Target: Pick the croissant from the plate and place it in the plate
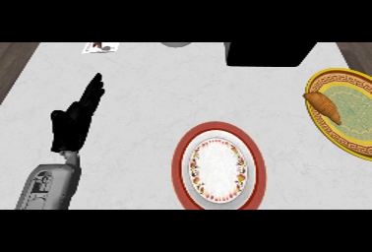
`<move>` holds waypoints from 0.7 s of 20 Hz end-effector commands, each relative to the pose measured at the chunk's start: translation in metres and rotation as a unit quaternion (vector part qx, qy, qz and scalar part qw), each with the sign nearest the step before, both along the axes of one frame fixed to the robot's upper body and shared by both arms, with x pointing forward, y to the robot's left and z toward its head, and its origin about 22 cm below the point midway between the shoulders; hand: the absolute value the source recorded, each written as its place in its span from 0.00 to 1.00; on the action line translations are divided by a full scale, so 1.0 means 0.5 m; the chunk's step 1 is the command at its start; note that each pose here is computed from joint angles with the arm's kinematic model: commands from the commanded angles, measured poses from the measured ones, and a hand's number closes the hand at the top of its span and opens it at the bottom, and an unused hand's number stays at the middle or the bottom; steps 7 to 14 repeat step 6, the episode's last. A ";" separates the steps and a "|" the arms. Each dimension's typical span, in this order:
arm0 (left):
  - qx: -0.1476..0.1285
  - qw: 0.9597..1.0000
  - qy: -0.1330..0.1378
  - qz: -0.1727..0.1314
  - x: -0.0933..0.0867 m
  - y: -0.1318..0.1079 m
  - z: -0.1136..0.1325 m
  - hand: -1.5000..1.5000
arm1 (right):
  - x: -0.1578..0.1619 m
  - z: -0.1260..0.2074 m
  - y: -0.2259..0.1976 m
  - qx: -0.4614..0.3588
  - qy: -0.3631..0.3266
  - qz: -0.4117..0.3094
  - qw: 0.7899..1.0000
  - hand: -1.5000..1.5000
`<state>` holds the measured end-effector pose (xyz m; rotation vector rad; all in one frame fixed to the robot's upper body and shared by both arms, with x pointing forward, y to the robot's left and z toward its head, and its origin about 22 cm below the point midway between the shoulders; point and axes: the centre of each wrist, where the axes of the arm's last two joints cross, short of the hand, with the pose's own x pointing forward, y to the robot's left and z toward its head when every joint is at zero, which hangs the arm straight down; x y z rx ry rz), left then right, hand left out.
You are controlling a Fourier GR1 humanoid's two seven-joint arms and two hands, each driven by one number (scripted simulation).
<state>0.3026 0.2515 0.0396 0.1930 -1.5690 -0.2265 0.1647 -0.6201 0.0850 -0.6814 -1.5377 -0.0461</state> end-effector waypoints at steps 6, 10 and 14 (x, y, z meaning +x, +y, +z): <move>-0.002 1.000 -0.005 0.001 0.005 -0.036 0.000 0.50 | -0.046 0.004 -0.018 0.014 -0.011 0.014 1.000 0.00; -0.002 1.000 -0.005 0.001 0.005 -0.036 0.000 0.50 | -0.046 0.004 -0.018 0.014 -0.011 0.014 1.000 0.00; -0.002 1.000 -0.005 0.001 0.005 -0.036 0.000 0.50 | -0.046 0.004 -0.018 0.014 -0.011 0.014 1.000 0.00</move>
